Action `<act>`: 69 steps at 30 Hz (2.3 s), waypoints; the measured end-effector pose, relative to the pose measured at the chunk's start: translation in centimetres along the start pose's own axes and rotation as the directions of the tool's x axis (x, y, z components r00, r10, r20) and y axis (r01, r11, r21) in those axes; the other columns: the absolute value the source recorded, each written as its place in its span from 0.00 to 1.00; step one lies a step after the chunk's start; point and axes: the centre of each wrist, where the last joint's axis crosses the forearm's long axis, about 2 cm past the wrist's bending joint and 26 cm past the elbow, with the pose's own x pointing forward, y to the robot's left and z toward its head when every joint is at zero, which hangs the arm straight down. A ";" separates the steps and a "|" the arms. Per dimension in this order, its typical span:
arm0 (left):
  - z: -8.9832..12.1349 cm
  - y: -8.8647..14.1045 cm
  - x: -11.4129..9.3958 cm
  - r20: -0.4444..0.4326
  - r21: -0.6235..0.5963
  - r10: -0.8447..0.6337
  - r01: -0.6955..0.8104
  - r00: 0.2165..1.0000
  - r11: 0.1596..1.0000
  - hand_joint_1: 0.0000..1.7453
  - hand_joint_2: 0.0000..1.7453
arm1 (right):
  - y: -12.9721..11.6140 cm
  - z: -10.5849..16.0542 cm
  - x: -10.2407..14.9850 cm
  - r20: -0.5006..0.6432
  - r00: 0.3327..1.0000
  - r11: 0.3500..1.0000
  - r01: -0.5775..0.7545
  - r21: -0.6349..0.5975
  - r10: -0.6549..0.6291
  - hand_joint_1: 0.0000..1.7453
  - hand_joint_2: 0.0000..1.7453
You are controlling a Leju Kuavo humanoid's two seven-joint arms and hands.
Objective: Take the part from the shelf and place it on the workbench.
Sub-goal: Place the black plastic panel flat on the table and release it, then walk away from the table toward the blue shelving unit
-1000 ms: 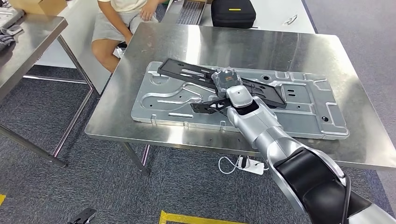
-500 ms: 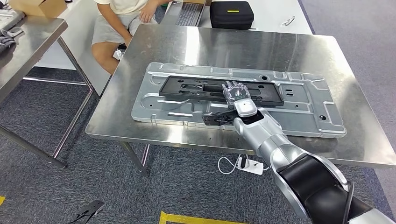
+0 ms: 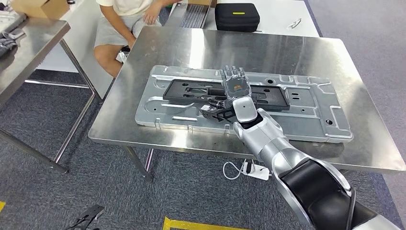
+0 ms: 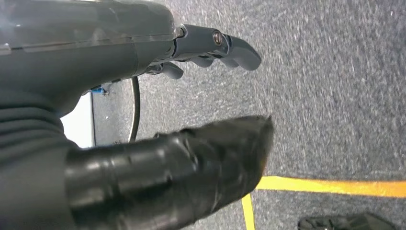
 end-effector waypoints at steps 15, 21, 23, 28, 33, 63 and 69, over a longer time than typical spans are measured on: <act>-0.2 -1.0 0.3 -0.008 0.071 -0.080 0.080 0.997 0.994 0.00 0.00 | -3.9 1.3 5.8 0.153 0.985 0.940 0.125 -0.319 -0.079 0.00 0.00; -0.3 -1.2 0.0 -0.009 0.084 -0.098 0.098 0.995 0.992 0.00 0.00 | -4.2 2.9 7.8 0.238 0.966 0.925 0.183 -0.334 -0.105 0.00 0.00; -0.4 -1.2 -0.1 -0.010 0.085 -0.100 0.101 0.995 0.991 0.00 0.00 | -4.3 3.2 8.1 0.248 0.962 0.919 0.198 -0.342 -0.114 0.00 0.00; -0.2 -0.7 -0.1 -0.007 0.103 -0.100 0.100 0.995 0.990 0.00 0.00 | -4.8 3.7 8.6 0.282 0.952 0.904 0.221 -0.365 -0.119 0.00 0.00; -0.3 -0.8 -0.3 0.000 0.107 -0.099 0.099 0.995 0.989 0.00 0.00 | -3.8 5.6 10.0 0.362 0.924 0.920 0.245 -0.305 -0.125 0.00 0.00; -1.3 -3.3 -3.5 -0.040 0.046 -0.104 0.106 0.994 0.993 0.00 0.00 | 26.1 30.6 5.3 -0.512 0.830 0.244 0.555 0.795 -0.220 0.00 0.00; -1.4 -4.0 -3.4 -0.017 0.041 -0.182 0.182 0.983 0.982 0.00 0.00 | 28.0 40.0 7.2 -0.603 0.785 -0.356 0.608 0.709 0.140 0.00 0.00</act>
